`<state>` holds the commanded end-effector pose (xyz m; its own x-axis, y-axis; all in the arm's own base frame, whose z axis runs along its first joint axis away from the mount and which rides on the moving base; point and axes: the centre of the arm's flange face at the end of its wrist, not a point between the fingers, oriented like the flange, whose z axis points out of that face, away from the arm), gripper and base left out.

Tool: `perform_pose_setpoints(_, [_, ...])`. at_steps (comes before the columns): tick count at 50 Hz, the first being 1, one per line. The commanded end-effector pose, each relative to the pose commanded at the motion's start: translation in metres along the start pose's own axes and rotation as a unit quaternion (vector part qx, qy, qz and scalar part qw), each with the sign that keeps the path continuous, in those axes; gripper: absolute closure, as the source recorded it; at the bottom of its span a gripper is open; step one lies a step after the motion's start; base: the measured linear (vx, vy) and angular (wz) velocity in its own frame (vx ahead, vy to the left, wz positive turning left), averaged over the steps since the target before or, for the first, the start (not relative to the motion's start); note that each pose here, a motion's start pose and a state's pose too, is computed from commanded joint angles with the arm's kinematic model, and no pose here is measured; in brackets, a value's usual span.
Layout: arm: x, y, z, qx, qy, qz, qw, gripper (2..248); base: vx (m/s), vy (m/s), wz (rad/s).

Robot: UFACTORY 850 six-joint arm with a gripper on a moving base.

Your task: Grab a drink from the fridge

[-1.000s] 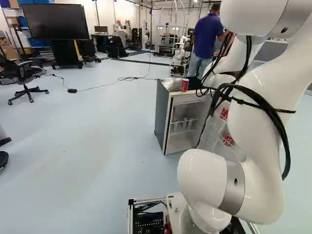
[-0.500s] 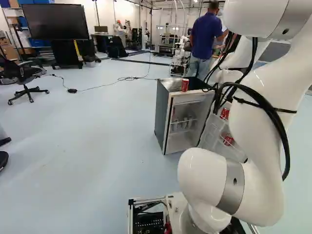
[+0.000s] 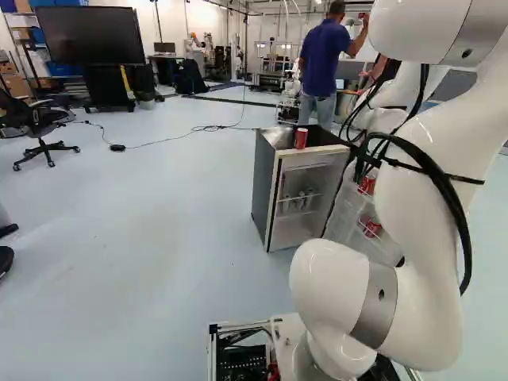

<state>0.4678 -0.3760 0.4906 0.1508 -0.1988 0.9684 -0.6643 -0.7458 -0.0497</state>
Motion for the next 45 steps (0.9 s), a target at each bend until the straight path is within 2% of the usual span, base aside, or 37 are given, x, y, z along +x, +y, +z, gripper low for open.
perform_pose_setpoints(22, [-0.004, 0.030, 0.023, -0.024, -0.047, 0.008, 0.9986, 3, 0.000, 0.000, 0.000])
perform_pose_setpoints(45, [-0.009, 0.062, 0.046, -0.046, -0.096, 0.018, 0.9941, 3, 0.000, 0.000, 0.000])
